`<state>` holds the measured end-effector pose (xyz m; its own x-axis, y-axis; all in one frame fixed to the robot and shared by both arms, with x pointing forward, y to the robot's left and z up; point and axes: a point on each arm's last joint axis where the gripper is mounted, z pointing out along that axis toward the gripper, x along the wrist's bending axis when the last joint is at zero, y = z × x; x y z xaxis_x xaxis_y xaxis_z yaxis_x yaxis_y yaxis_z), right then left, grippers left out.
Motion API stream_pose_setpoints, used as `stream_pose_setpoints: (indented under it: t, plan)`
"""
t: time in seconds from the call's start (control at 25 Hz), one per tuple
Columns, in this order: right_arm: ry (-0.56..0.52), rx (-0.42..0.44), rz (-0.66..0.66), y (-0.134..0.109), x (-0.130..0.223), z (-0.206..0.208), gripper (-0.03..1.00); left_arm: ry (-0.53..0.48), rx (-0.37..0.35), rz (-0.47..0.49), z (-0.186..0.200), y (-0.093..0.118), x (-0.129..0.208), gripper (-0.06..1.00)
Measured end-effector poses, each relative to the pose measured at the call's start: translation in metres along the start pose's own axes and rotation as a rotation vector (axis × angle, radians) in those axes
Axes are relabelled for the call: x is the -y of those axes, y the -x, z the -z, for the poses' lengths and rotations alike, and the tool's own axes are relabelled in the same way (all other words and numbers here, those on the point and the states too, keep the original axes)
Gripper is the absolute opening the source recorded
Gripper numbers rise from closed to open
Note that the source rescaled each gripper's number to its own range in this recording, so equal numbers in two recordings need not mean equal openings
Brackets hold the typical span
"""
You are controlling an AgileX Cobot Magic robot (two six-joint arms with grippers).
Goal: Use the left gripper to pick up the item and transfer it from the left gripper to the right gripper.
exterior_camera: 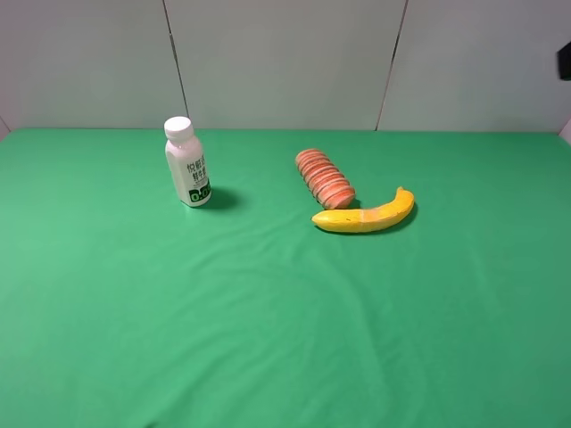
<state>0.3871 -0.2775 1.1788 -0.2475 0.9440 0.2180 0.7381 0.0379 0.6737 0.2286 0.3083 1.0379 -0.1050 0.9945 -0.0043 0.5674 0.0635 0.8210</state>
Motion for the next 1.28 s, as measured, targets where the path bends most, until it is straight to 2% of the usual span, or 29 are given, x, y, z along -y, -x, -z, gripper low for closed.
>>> stream_pose_setpoints:
  t: [0.4,0.6,1.04,1.28]
  plan:
    - [0.183,0.052,0.070,-0.027,0.062,0.052,1.00,0.000,0.000,0.000,0.000,0.000,0.000,0.97]
    - [0.241,0.109,0.109,-0.030,0.096,0.063,1.00,0.000,0.000,0.000,0.000,0.000,0.000,0.97]
    - [0.250,0.231,0.145,-0.020,0.159,0.047,1.00,0.000,-0.001,0.000,0.000,0.000,0.000,0.97]
    - [0.282,0.279,0.150,-0.010,0.180,0.027,1.00,0.000,-0.001,0.000,0.000,0.000,0.000,0.97]
